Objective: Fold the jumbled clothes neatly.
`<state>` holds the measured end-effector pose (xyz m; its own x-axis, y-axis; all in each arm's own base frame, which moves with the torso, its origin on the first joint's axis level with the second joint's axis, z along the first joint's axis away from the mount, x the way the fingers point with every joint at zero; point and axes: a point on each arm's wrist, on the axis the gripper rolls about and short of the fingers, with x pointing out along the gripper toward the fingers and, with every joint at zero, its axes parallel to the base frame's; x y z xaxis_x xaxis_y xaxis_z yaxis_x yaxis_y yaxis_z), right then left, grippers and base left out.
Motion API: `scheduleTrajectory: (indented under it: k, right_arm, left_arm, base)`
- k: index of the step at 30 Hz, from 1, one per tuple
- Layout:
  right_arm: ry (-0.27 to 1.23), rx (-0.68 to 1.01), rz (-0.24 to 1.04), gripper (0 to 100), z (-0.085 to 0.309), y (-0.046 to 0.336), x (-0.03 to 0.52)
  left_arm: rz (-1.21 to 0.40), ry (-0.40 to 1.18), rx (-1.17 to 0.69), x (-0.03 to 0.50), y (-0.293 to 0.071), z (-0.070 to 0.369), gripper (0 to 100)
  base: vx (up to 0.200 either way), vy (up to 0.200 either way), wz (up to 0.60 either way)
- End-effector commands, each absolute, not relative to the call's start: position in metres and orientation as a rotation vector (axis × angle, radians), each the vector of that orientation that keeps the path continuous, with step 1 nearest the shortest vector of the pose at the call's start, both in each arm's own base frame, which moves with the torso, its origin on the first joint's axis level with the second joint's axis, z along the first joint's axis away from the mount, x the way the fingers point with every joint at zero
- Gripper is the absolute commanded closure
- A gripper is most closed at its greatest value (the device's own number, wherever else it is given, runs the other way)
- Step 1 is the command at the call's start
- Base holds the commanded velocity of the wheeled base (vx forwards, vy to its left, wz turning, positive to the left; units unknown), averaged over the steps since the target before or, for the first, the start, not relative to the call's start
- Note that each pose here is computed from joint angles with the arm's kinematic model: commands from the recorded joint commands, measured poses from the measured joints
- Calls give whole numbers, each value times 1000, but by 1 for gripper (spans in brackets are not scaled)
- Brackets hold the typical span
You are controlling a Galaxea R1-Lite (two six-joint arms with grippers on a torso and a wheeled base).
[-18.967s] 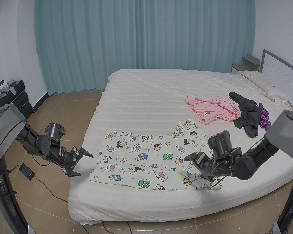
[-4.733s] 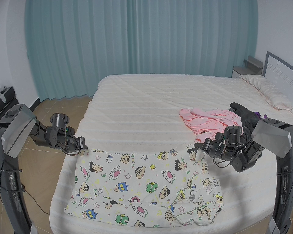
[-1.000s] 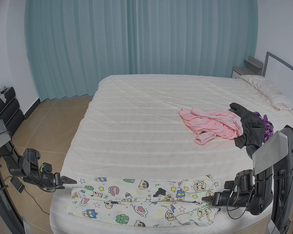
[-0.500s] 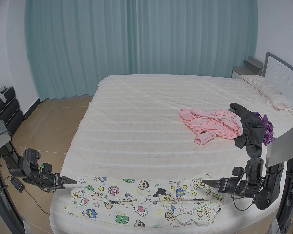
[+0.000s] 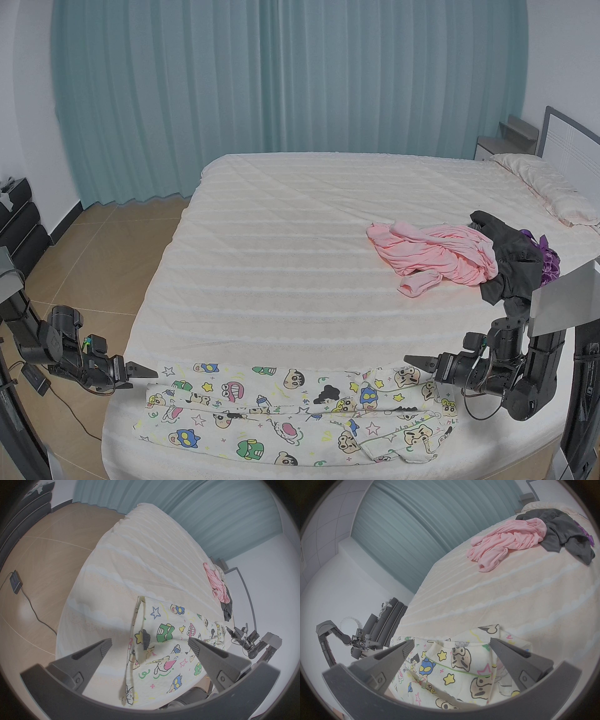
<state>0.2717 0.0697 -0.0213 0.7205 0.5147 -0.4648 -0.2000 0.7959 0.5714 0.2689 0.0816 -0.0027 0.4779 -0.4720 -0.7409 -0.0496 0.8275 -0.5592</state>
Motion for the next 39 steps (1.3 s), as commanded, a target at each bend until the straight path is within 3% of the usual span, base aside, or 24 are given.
scheduleTrajectory:
  k: [1, 9, 17, 23, 24, 29, 34, 39]
  right_arm:
    - [690, 509, 421, 100, -33, 75, 273]
    - [723, 508, 396, 100, -47, 73, 275]
    - [624, 526, 367, 100, -18, 55, 277]
    - [693, 519, 372, 100, -33, 61, 274]
    - [701, 518, 372, 0, -37, 62, 275]
    - [659, 518, 371, 0, -34, 62, 285]
    - [542, 519, 393, 0, 1, 62, 301]
    - [546, 498, 459, 0, 33, 93, 323]
  left_arm:
    - [-275, 1055, -564, 269, 82, -3, 0]
    - [-276, 1057, -566, 269, 82, -4, 0]
    - [-274, 1058, -565, 269, 82, -4, 0]
    - [-275, 1056, -564, 269, 82, -4, 0]
    - [-275, 1056, -564, 269, 82, -4, 0]
    - [-274, 1058, -565, 269, 82, -4, 0]
    - [-276, 1057, -566, 269, 82, -4, 0]
    - [-274, 1058, -565, 269, 82, -4, 0]
  base:
    - [0, 0, 0]
    - [0, 0, 0]
    - [0, 0, 0]
    - [0, 0, 0]
    - [0, 0, 0]
    - [0, 0, 0]
    - [0, 0, 0]
    - [0, 0, 0]
